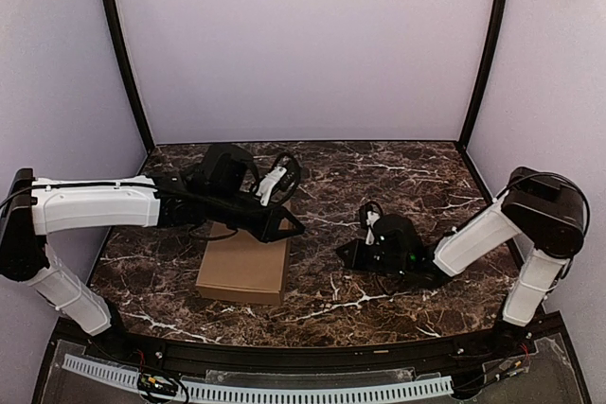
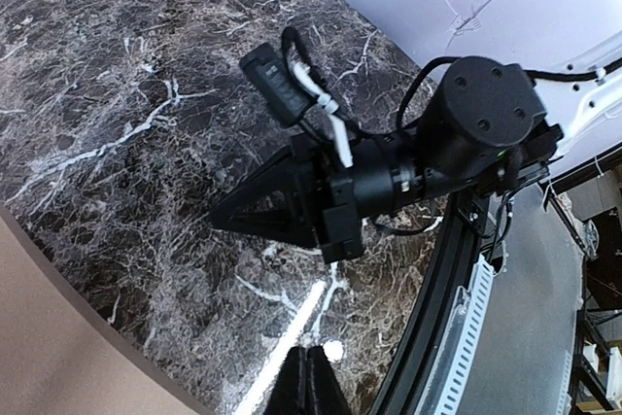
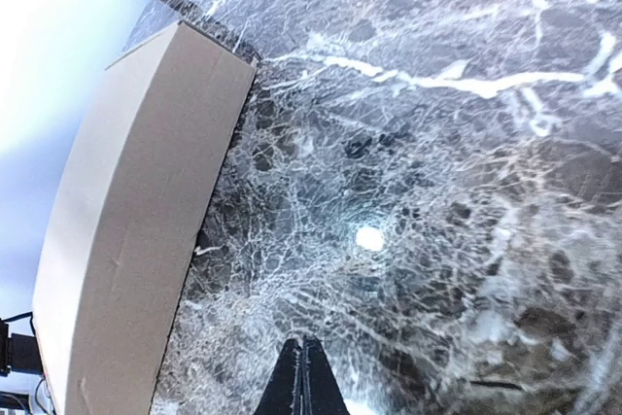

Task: Fold the paper box

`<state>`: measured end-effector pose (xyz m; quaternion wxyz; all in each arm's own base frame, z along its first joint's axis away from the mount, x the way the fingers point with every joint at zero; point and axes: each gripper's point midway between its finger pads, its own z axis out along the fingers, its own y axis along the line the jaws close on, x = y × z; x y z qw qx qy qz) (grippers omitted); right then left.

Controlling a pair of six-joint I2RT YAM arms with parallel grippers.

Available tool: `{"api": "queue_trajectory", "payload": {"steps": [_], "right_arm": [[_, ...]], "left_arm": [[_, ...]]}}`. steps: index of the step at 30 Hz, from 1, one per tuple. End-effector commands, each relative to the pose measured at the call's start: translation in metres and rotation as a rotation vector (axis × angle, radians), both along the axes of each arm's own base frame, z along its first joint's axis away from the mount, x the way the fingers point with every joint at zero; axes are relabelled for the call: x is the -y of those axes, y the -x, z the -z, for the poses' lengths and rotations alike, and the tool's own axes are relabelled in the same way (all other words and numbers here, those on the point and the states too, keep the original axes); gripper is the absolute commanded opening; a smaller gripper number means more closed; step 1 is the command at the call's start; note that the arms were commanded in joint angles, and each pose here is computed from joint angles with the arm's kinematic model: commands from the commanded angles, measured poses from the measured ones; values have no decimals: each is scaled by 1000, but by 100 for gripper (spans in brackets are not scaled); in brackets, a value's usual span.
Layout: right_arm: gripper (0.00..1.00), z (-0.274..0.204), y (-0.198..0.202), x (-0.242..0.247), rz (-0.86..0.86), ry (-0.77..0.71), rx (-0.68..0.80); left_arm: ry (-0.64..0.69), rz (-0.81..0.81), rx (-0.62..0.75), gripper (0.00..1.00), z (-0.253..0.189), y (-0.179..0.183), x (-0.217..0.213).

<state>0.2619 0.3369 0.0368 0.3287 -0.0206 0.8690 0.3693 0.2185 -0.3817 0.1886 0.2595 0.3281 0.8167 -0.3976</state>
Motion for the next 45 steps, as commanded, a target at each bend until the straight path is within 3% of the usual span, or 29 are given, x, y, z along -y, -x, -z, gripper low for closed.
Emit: {"api": "queue_trajectory", "payload": {"steps": [1, 3, 4, 6, 9, 10, 13, 14, 16, 24, 29, 34, 37, 45], "right_arm": [[0, -16, -2, 19, -15, 109, 78], [1, -31, -4, 25, -22, 160, 124], [6, -37, -5, 28, -27, 185, 146], [28, -50, -7, 32, -39, 242, 183], [58, -73, -15, 45, -17, 336, 245], [67, -82, -17, 49, -15, 360, 273], [97, -110, -22, 64, 19, 412, 342], [99, -122, -25, 69, 38, 420, 364], [99, -142, -28, 79, 65, 446, 402], [99, -196, -49, 145, 285, 635, 455], [99, -200, -79, 217, 378, 486, 281], [99, -197, -96, 279, 466, 425, 70], [99, -194, -92, 271, 344, 399, 3], [99, -258, -57, 267, 293, 365, 373]], "left_arm": [[-61, -23, 49, 1, 0, -5, -9], [-86, -42, 82, 4, -3, -10, -13], [-93, -48, 91, 6, -5, -12, -14], [-121, -65, 113, 16, -7, -17, -18], [-169, -100, 162, 45, -16, -26, -27], [-177, -113, 173, 60, -19, -29, -30], [-219, -163, 225, 86, -33, -41, -42], [-234, -178, 228, 95, -35, -43, -47], [-260, -232, 241, 98, -43, -53, -59], [-303, -430, 196, 99, -82, -100, -116], [-255, -560, 174, 99, -99, -126, -169], [-252, -718, 152, 99, -83, -139, -229], [-297, -802, 205, 99, -83, -135, -256], [-282, -909, 381, 99, -92, -107, -290]]}}
